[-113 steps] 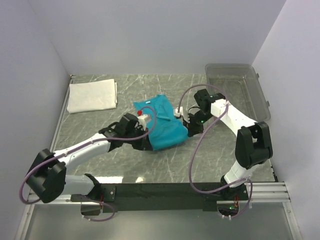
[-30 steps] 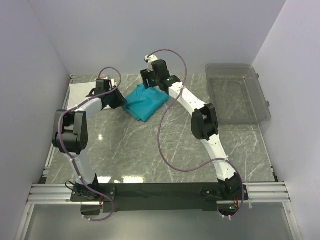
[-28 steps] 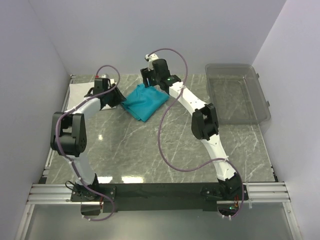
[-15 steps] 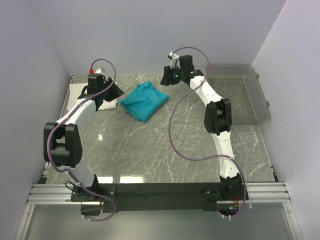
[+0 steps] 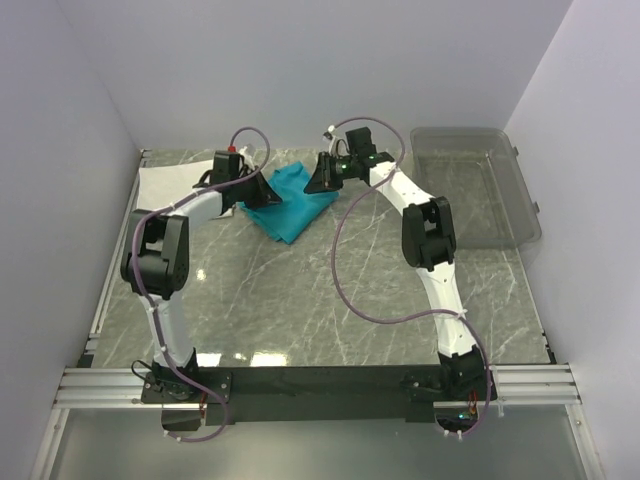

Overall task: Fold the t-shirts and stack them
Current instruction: Fold the tshirt

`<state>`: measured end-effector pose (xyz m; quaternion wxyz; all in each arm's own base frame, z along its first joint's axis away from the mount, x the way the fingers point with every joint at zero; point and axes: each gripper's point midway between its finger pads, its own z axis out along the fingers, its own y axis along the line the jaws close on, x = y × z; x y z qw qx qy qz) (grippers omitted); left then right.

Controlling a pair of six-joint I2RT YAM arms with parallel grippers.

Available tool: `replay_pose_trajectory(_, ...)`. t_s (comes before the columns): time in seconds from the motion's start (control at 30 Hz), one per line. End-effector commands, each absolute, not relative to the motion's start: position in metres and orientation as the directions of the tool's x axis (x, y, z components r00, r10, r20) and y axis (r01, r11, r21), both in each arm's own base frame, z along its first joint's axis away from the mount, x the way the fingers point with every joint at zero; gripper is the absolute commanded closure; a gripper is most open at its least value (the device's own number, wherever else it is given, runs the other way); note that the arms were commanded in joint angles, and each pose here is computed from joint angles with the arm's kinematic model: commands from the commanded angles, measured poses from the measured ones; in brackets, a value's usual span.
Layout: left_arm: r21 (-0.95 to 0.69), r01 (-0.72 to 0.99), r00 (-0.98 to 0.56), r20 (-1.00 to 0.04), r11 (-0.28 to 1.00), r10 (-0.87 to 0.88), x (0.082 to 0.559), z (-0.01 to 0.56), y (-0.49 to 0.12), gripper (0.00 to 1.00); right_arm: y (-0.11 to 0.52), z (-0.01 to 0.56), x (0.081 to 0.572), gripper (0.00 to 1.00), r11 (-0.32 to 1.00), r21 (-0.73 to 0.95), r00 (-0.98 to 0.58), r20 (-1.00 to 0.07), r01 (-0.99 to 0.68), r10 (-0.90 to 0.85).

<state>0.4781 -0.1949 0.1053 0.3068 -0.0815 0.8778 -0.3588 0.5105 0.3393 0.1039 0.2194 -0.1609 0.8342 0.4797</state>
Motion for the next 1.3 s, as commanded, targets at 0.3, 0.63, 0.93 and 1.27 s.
replay_pose_trajectory(0.3, -0.653, -0.01, -0.814, -0.434, 0.757, -0.385, 0.507, 0.072, -0.2, 0.85, 0.308, 0.036, 0.51, 0.8, 0.811, 0.497, -0.893, -0.445, -0.309, -0.067)
replay_pose_trajectory(0.63, -0.565, -0.011, -0.897, -0.359, 0.825, -0.258, 0.462, 0.022, -0.213, 0.84, 0.292, 0.022, 0.473, 0.79, 0.828, 0.459, -0.914, -0.377, -0.321, -0.146)
replay_pose_trajectory(0.93, -0.54, 0.038, -0.881, -0.416, 0.841, -0.227, 0.438, 0.032, -0.205, 0.83, 0.289, 0.109, 0.457, 0.54, 0.645, 0.49, -0.755, -0.618, -0.586, -0.217)
replay_pose_trajectory(1.27, -0.535, 0.291, -0.929, -0.357, 0.793, 0.1, 0.351, 0.016, -0.254, 0.83, 0.256, 0.178, 0.405, 0.44, 0.407, 0.333, -0.479, -0.811, -0.851, -0.337)
